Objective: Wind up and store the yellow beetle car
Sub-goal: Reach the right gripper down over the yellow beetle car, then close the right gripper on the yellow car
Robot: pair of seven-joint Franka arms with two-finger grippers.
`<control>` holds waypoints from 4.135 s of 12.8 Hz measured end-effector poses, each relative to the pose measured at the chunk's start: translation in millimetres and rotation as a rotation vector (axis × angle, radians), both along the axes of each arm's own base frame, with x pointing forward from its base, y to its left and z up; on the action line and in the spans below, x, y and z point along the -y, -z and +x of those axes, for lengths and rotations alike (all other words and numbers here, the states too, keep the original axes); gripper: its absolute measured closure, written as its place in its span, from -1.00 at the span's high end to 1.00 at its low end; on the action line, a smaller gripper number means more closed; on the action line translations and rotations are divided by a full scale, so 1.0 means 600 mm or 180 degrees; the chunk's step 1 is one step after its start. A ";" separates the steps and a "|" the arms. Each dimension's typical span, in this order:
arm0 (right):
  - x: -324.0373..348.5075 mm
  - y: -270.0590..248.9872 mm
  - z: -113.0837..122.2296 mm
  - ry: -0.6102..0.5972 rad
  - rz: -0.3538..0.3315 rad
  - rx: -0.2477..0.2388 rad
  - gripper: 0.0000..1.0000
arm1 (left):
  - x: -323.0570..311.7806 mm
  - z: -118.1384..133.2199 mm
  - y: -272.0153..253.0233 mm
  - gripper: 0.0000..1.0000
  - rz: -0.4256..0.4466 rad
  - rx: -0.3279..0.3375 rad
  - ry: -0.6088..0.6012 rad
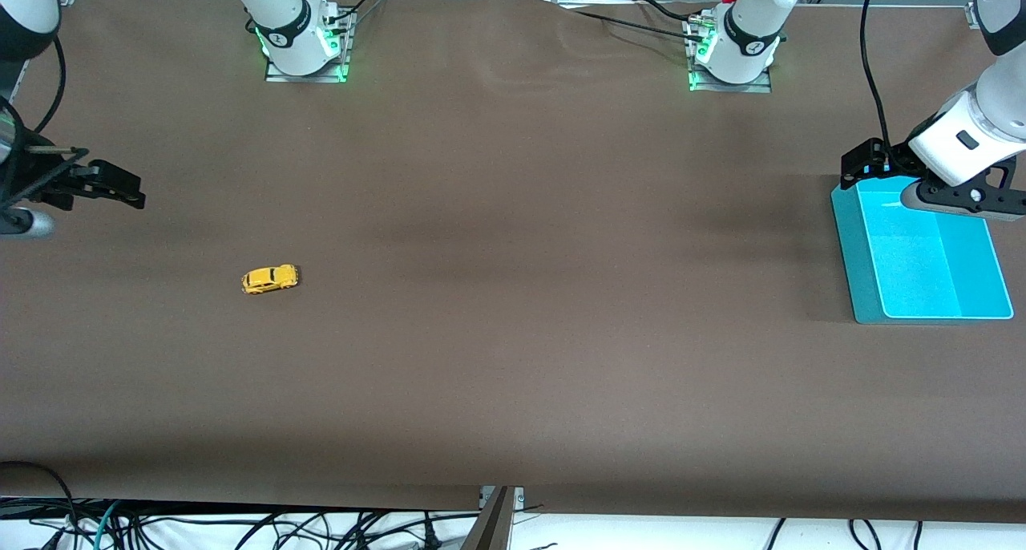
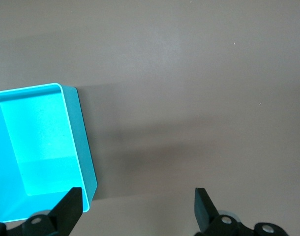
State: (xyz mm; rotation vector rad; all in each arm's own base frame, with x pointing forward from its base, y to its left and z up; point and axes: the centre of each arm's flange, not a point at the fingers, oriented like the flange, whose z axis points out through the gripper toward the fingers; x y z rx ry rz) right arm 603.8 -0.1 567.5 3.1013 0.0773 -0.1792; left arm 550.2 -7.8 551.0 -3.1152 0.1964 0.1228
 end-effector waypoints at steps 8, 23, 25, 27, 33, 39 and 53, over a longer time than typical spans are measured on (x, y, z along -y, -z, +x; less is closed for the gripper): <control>-0.024 0.134 0.038 -0.1133 0.0177 -0.0471 1.00 | -0.001 0.000 0.001 1.00 0.0001 -0.0004 -0.0002; -0.021 0.428 0.075 -0.4190 0.0551 -0.0319 1.00 | -0.001 -0.001 0.004 1.00 0.0001 -0.0017 -0.0003; -0.021 0.466 0.061 -0.4371 0.0518 -0.0244 1.00 | -0.001 -0.001 0.005 1.00 0.0001 -0.0018 -0.0003; -0.020 0.494 0.047 -0.4531 0.0491 -0.0186 1.00 | -0.001 -0.001 0.005 1.00 0.0001 -0.0019 -0.0003; -0.020 0.551 0.015 -0.4911 0.0359 0.0005 1.00 | -0.001 -0.001 0.005 1.00 0.0000 -0.0019 0.0008; -0.021 0.594 -0.019 -0.5132 0.0304 0.0080 0.98 | -0.001 -0.001 0.005 1.00 0.0000 -0.0020 0.0009; -0.021 0.603 -0.031 -0.5420 0.0366 0.0074 0.07 | -0.001 -0.001 0.007 1.00 0.0000 -0.0029 0.0012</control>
